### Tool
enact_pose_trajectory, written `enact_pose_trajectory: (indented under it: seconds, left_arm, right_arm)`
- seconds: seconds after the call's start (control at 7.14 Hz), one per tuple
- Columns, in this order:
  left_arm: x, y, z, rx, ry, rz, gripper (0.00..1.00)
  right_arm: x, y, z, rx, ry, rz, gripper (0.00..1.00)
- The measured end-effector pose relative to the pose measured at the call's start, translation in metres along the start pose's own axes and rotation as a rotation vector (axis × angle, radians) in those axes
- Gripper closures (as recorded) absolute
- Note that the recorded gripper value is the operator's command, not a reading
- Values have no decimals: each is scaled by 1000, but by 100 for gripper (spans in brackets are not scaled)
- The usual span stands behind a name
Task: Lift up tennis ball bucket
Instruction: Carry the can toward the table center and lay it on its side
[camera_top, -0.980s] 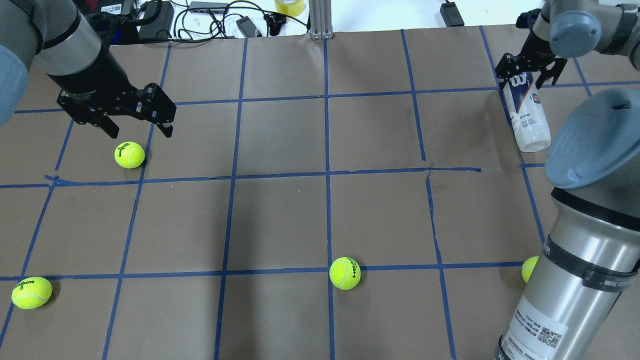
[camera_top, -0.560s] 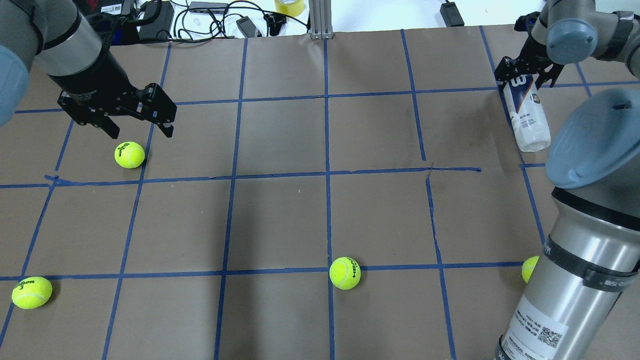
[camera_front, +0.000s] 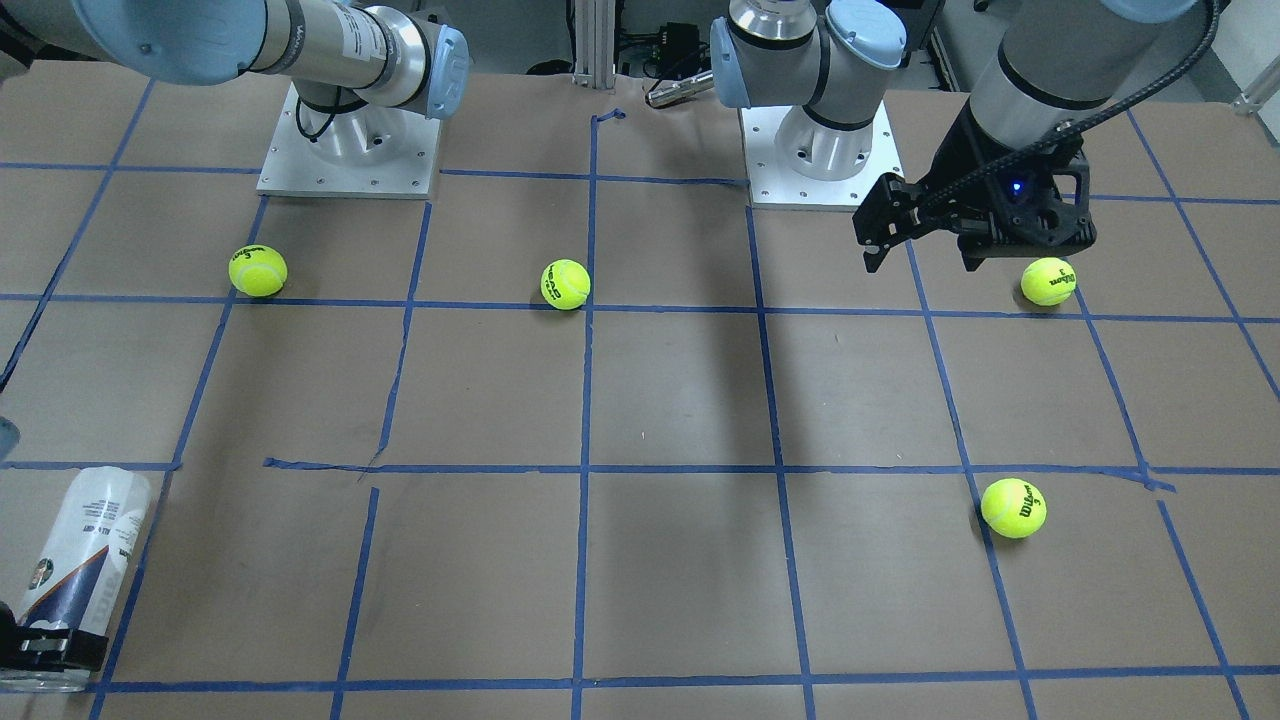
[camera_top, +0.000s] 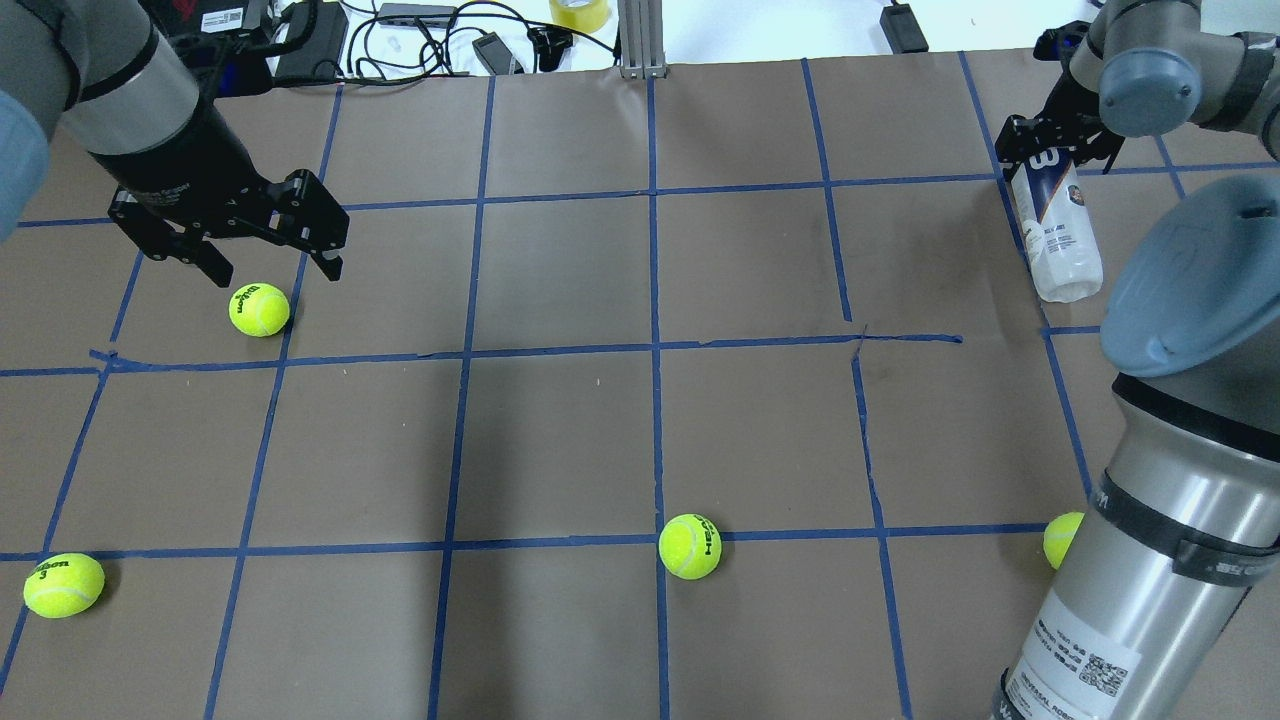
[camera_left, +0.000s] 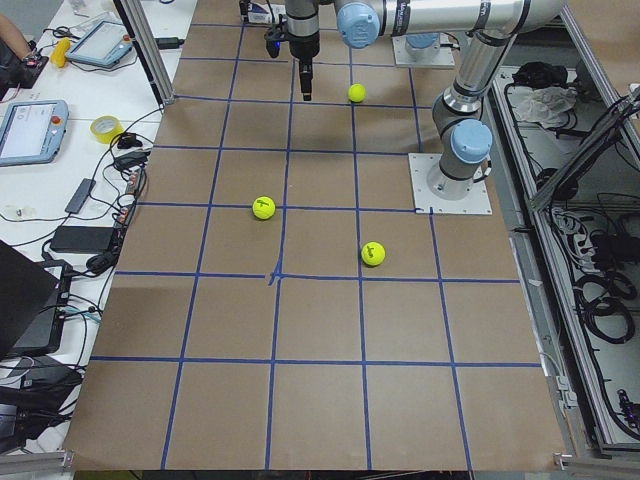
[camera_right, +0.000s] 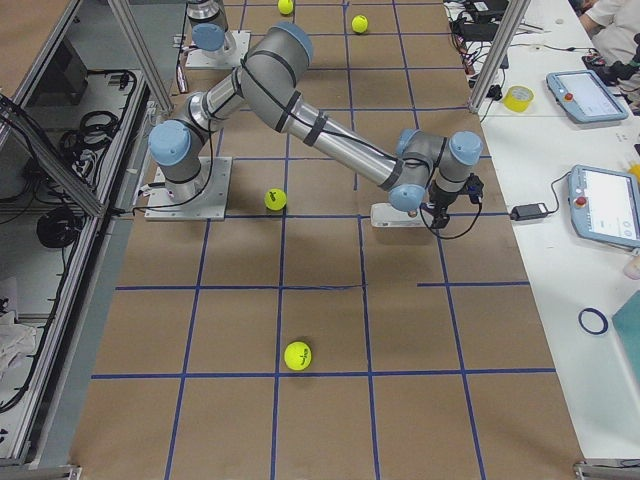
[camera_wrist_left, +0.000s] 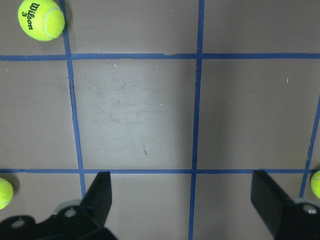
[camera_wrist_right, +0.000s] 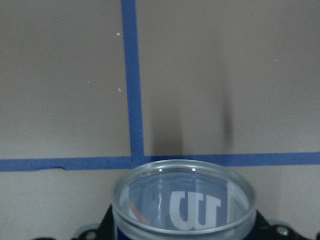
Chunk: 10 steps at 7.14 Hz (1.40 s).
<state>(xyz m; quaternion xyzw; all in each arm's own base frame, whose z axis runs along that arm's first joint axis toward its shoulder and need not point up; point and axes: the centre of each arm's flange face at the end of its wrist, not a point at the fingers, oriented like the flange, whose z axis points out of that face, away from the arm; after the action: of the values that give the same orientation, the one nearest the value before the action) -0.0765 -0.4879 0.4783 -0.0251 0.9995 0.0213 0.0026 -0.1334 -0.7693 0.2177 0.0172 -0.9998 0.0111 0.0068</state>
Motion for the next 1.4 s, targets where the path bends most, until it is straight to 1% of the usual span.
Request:
enact_pose_trajectory:
  seconds: [0.14,0.28,0.42,0.56,0.7,0.84,0.98,1.12,1.26,1.4]
  left_arm:
    - [0,0,0,2,2,-6,0]
    - [1,1,0,2,6,-6,0]
    - [2,1,0,3,9,-6,0]
    - [3,1,1,3,10,-5,0]
    - [4,2,0,8,12,-2,0]
    - [5,3,-5,18,14,1,0]
    - [4,3,-12,37,20,-1,0]
    - [2,0,-18,63,26,-3,0]
    - [-1,-3,-21,80,24,-5,0]
    - [-3,-3,-21,83,20,-7,0]
  right_arm:
    - [-24,7,-25,10,-10,-100,70]
    - [-69,13,-48,27,-23,-193,78]
    - [-134,17,-69,46,-28,-322,86]
    - [-217,27,-90,67,-29,-488,84]
    - [-304,47,-107,82,-31,-636,85]
    - [-382,74,-115,88,-35,-769,87]
    - [-444,101,-119,97,-40,-927,86]
    - [-487,122,-117,114,-53,-1121,85]
    - [-520,135,-110,148,-68,-1292,85]
    - [-543,145,-97,167,-77,-1406,85]
